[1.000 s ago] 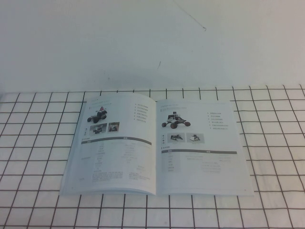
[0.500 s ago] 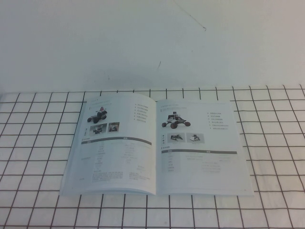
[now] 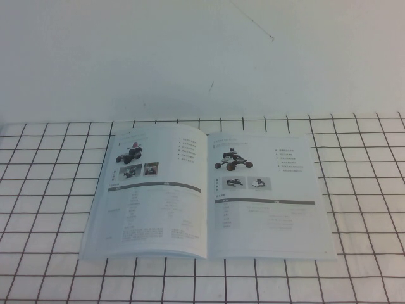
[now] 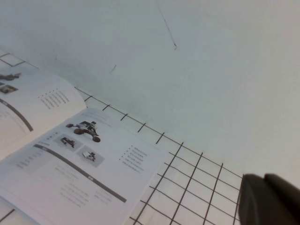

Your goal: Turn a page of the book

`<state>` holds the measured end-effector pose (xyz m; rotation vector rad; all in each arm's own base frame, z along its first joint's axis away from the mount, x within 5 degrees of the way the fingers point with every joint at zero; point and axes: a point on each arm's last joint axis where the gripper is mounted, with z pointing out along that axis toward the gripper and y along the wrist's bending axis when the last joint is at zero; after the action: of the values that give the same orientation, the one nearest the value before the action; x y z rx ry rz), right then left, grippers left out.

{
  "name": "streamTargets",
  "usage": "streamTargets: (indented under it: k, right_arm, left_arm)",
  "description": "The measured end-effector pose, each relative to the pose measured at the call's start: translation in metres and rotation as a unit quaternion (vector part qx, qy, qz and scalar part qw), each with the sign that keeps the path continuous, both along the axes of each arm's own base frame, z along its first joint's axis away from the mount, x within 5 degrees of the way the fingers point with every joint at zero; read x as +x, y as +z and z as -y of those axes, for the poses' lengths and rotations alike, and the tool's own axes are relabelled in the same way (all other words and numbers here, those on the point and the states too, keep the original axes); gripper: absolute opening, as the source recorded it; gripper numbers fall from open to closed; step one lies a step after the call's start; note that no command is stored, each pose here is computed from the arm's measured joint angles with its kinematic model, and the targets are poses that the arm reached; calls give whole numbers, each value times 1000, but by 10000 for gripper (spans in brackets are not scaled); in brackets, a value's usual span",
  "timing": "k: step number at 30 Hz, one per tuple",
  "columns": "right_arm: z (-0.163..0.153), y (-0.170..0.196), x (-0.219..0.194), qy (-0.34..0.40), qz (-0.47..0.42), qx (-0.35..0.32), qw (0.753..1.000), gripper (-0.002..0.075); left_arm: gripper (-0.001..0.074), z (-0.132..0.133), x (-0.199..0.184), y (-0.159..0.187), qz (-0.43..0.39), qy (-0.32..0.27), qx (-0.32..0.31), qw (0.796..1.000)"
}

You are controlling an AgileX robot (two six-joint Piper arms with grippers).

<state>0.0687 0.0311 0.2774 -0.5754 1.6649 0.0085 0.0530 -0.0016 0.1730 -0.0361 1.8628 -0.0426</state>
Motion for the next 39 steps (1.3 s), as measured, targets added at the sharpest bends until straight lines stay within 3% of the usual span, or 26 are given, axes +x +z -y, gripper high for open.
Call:
streamTargets:
  k: [12, 19, 25, 39]
  right_arm:
    - [2, -2, 0, -12, -15, 1, 1000, -2]
    - [22, -15, 0, -137, -93, 24, 986, -2]
    - [39, -17, -5, -228, -69, 17, 971, -2]
    - [38, -97, -10, -230, -19, 39, 972, -2]
  left_arm:
    - [-2, 0, 0, 0, 1, 0, 0, 1000]
    - [-2, 0, 0, 0, 1, 0, 0, 1000]
    - [-2, 0, 0, 0, 1, 0, 0, 1000]
    - [-2, 0, 0, 0, 1, 0, 0, 1000]
